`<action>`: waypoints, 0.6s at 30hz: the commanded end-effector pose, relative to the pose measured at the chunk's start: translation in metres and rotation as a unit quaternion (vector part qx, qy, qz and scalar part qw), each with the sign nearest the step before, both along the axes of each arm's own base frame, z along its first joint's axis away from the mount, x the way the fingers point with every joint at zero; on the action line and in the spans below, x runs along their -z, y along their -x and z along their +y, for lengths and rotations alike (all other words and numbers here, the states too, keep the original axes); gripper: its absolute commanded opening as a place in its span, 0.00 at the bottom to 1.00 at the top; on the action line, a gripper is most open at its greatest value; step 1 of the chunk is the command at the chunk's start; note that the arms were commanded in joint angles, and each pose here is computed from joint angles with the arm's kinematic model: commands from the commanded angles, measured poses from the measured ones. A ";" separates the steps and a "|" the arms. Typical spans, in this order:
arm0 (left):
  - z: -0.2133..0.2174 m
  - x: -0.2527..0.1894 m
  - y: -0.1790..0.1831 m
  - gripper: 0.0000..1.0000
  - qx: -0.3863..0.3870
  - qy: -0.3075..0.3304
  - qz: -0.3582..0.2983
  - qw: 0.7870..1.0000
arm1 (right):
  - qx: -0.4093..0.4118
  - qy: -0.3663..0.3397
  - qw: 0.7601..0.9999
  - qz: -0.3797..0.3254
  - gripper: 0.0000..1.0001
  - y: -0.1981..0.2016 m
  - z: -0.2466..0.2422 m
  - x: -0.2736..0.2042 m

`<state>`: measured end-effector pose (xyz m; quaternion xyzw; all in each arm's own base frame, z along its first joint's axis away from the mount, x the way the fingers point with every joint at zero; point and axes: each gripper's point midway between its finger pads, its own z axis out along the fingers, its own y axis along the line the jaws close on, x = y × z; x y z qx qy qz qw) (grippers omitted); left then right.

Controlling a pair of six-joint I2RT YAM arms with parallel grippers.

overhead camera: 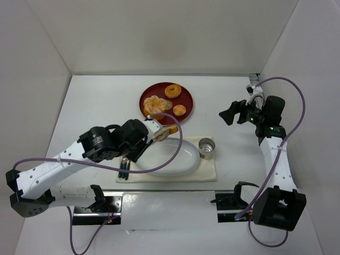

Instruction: Place the bread

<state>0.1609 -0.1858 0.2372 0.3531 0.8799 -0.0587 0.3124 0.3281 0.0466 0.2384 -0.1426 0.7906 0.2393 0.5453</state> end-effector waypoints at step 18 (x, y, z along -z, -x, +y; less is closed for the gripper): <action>-0.043 0.054 0.006 0.00 0.041 -0.037 0.076 0.996 | 0.008 0.015 1.000 -0.013 1.00 -0.006 -0.006 -0.007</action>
